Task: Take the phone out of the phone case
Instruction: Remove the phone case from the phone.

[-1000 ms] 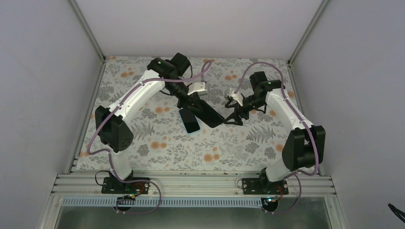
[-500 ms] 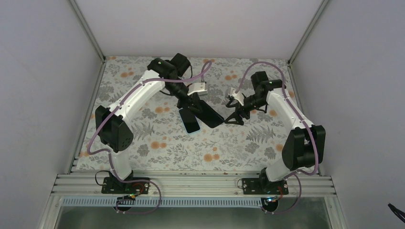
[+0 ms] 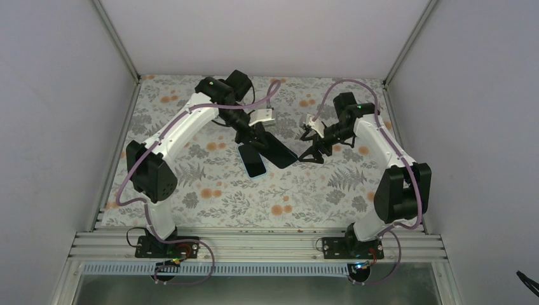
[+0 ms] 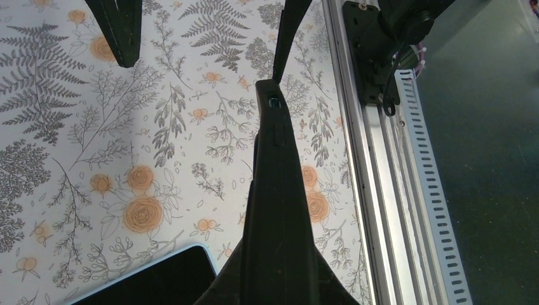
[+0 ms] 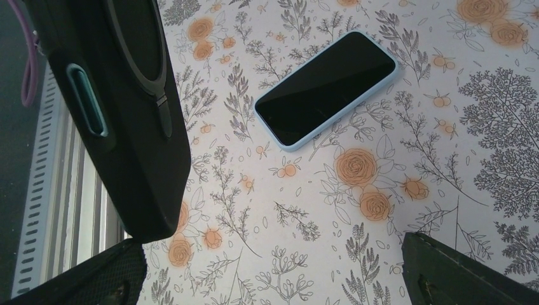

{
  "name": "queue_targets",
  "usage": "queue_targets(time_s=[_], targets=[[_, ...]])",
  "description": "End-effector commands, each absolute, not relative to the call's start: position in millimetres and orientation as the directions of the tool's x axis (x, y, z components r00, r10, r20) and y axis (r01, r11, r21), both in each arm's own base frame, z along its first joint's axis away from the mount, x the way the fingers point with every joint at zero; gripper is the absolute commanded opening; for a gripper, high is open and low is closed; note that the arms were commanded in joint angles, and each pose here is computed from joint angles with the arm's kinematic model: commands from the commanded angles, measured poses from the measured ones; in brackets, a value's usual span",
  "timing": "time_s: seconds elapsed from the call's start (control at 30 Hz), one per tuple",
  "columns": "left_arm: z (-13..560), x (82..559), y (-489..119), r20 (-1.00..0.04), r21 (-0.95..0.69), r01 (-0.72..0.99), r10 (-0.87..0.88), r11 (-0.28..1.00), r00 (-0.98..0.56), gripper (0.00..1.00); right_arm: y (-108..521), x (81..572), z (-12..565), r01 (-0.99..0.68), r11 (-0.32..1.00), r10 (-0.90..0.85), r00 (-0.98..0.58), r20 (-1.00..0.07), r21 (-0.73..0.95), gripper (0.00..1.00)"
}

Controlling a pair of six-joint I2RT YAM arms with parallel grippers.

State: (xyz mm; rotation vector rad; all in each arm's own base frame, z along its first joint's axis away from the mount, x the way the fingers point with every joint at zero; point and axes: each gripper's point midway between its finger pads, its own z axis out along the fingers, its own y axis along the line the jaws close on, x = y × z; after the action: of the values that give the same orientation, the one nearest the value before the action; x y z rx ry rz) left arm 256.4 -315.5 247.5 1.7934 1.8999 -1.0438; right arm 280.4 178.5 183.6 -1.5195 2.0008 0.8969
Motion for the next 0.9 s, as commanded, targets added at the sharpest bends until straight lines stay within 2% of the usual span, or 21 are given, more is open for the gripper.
queue_targets(time_s=[0.0,0.3,0.43,0.67,0.8,0.87], targets=[[271,246,-323,-0.741,-0.281,0.952,0.658,-0.121,-0.135,0.02,179,289,193,-0.967,0.173,-0.635,-0.255,-0.729,0.188,0.98],[272,244,-327,-0.751,-0.298,0.944,0.644,-0.139,-0.142,0.02,180,300,192,-0.959,0.23,-0.622,-0.275,-0.733,0.166,0.97],[276,240,-330,-0.758,-0.299,0.942,0.637,-0.15,-0.139,0.02,180,326,192,-0.944,0.319,-0.621,-0.279,-0.732,0.088,0.97],[291,234,-337,-0.785,-0.284,0.941,0.607,-0.181,-0.12,0.02,193,350,204,-0.926,0.377,-0.613,-0.251,-0.749,0.002,0.96],[298,233,-338,-0.801,-0.273,0.942,0.589,-0.198,-0.108,0.02,210,346,204,-0.942,0.335,-0.625,-0.227,-0.746,0.006,0.96],[304,234,-339,-0.812,-0.254,0.945,0.576,-0.205,-0.093,0.02,227,328,213,-0.969,0.242,-0.6,-0.183,-0.778,0.042,0.97]])
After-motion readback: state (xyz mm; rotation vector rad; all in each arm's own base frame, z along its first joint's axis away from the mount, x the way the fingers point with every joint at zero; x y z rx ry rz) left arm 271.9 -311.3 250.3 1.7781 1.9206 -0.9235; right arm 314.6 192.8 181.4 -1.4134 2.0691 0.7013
